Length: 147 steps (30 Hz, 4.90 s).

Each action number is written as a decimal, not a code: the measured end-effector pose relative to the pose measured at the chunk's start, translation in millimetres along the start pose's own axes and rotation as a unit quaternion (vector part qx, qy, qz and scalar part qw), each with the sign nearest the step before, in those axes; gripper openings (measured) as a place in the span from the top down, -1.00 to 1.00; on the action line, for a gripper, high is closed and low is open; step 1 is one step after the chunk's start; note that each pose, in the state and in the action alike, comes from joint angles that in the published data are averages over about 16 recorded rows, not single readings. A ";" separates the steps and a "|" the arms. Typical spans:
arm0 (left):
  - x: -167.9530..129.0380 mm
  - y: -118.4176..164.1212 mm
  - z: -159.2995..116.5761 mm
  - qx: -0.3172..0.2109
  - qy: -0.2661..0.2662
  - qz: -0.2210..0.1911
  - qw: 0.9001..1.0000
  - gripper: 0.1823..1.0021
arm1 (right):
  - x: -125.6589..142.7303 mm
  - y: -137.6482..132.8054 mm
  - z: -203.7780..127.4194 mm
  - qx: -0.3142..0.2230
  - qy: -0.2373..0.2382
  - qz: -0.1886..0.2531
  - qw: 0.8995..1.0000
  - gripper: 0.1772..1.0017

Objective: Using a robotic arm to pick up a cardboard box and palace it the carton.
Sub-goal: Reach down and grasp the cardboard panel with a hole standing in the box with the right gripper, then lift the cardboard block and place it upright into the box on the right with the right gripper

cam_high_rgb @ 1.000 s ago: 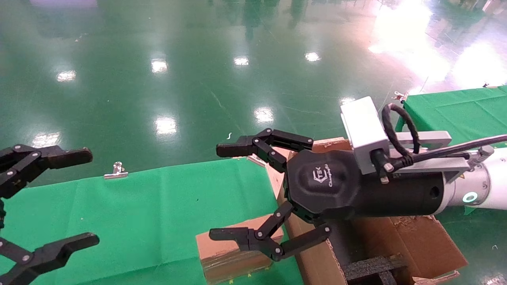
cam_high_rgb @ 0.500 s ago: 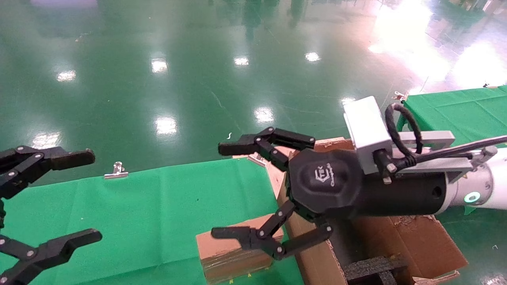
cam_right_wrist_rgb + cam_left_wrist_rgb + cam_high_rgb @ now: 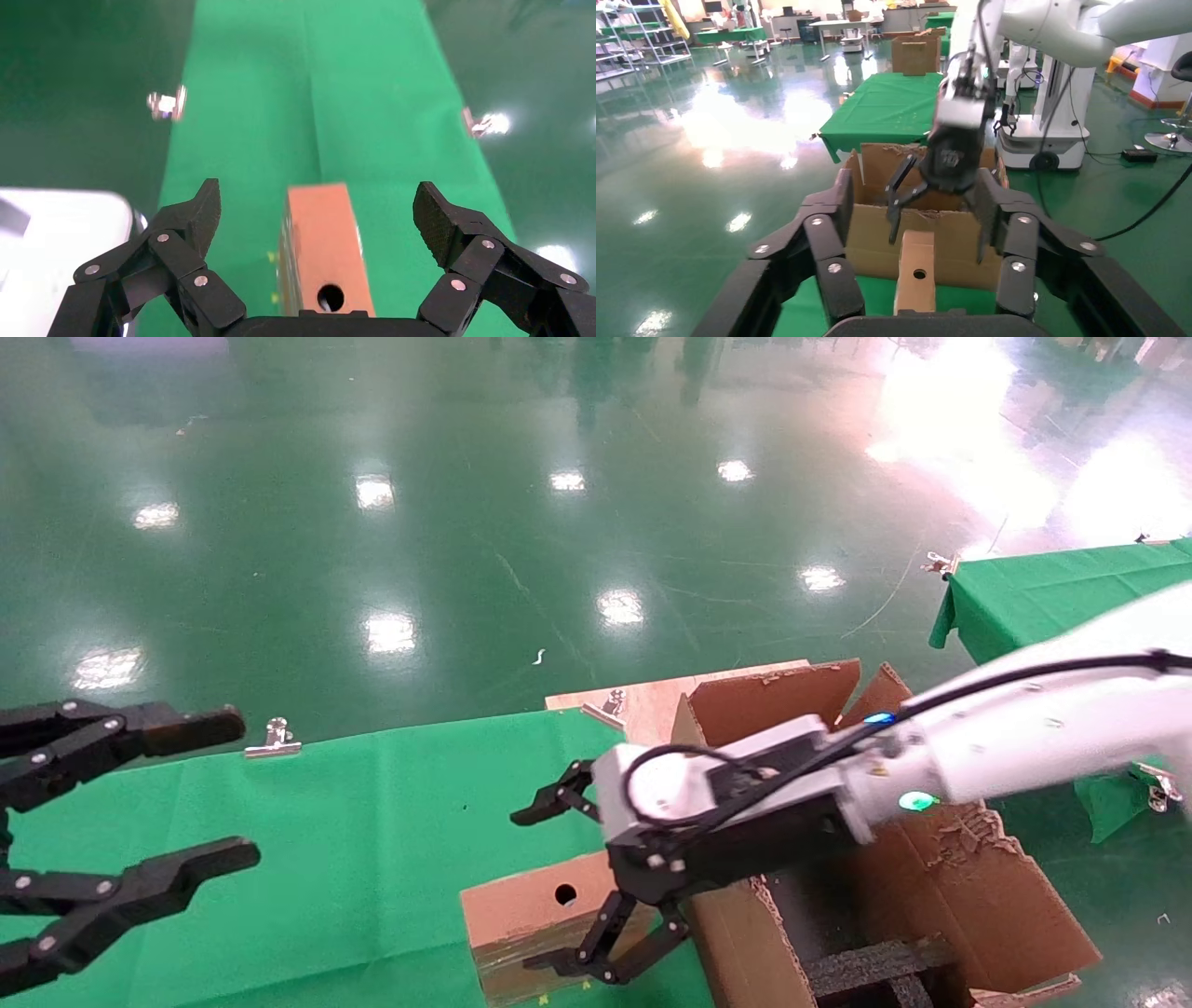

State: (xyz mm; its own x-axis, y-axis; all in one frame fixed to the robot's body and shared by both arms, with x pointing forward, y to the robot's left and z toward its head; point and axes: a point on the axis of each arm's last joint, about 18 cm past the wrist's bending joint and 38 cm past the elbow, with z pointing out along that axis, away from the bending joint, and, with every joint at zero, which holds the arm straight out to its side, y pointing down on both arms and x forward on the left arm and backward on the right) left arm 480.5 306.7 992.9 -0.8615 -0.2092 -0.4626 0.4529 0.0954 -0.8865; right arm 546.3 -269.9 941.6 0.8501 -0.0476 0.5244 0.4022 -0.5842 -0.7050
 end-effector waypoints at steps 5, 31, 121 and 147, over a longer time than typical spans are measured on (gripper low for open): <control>0.0 0.0 0.0 0.000 0.000 0.000 1.000 -0.06 | 11.9 8.8 16.3 -0.047 -0.013 -0.015 0.999 -1.00; -0.1 0.0 -0.1 0.000 0.000 0.000 1.000 0.91 | 37.6 21.1 51.7 -0.205 -0.061 -0.117 0.970 -0.99; -0.1 0.0 -0.1 0.000 0.000 0.000 1.000 -1.00 | 82.1 1.6 -238.3 -0.244 0.163 -0.057 0.954 0.66; -0.2 0.1 -0.2 0.000 -0.001 0.000 1.000 -1.00 | 23.1 78.8 -277.3 -0.272 0.191 0.110 0.937 0.67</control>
State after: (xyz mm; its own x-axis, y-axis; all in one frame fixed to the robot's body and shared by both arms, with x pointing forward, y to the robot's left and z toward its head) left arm 480.6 306.9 992.9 -0.8615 -0.2103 -0.4622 0.4525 0.0950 -0.8867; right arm 503.4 -541.8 1030.6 0.6667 -0.4409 0.6009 -0.0886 -0.8474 -0.5235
